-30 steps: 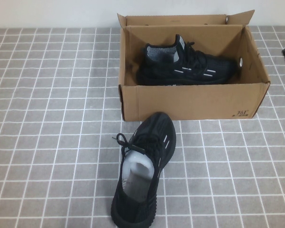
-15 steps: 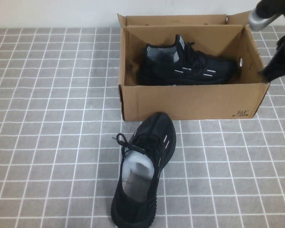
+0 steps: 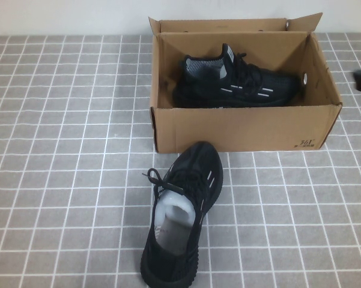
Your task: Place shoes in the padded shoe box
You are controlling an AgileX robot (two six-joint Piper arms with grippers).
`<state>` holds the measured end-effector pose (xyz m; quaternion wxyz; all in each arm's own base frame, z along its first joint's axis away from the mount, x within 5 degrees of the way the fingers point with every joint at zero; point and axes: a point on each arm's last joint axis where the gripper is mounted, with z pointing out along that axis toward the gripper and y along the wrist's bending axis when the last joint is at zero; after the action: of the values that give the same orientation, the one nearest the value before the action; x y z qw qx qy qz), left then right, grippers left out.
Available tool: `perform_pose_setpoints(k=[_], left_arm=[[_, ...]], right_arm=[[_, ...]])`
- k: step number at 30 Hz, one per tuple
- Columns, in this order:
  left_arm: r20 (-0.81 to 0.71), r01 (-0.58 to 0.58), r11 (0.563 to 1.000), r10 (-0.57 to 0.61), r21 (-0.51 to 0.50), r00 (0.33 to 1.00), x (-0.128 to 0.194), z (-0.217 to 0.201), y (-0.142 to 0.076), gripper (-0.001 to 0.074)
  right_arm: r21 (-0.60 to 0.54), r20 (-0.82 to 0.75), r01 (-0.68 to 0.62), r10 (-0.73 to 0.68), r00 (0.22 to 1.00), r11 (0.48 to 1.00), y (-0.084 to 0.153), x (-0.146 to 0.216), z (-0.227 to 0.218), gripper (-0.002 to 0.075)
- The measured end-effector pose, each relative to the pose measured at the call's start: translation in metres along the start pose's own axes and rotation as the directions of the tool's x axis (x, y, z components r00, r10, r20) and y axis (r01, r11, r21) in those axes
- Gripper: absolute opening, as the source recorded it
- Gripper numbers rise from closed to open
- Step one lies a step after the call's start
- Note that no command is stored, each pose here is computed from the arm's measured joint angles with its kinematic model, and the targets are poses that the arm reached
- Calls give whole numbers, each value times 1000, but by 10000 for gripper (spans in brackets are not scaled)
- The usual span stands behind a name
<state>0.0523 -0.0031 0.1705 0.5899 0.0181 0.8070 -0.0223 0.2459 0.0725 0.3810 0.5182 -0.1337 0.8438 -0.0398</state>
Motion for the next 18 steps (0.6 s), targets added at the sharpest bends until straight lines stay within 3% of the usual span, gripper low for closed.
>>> perform_pose_setpoints(k=[7,12,18], left_arm=[[0,0,1000,0,0,1000,0,0,0,-4],[0,0,1000,0,0,1000,0,0,0,-4],[0,0,1000,0,0,1000,0,0,0,-4]], right_arm=[[48,126,-304,296,947,951,-31,76,-27,-8],[129,164,-342,320,933,931,-37,137,-52,-8],[166,235,-369,327,915,914,-26,196,-79,-8]])
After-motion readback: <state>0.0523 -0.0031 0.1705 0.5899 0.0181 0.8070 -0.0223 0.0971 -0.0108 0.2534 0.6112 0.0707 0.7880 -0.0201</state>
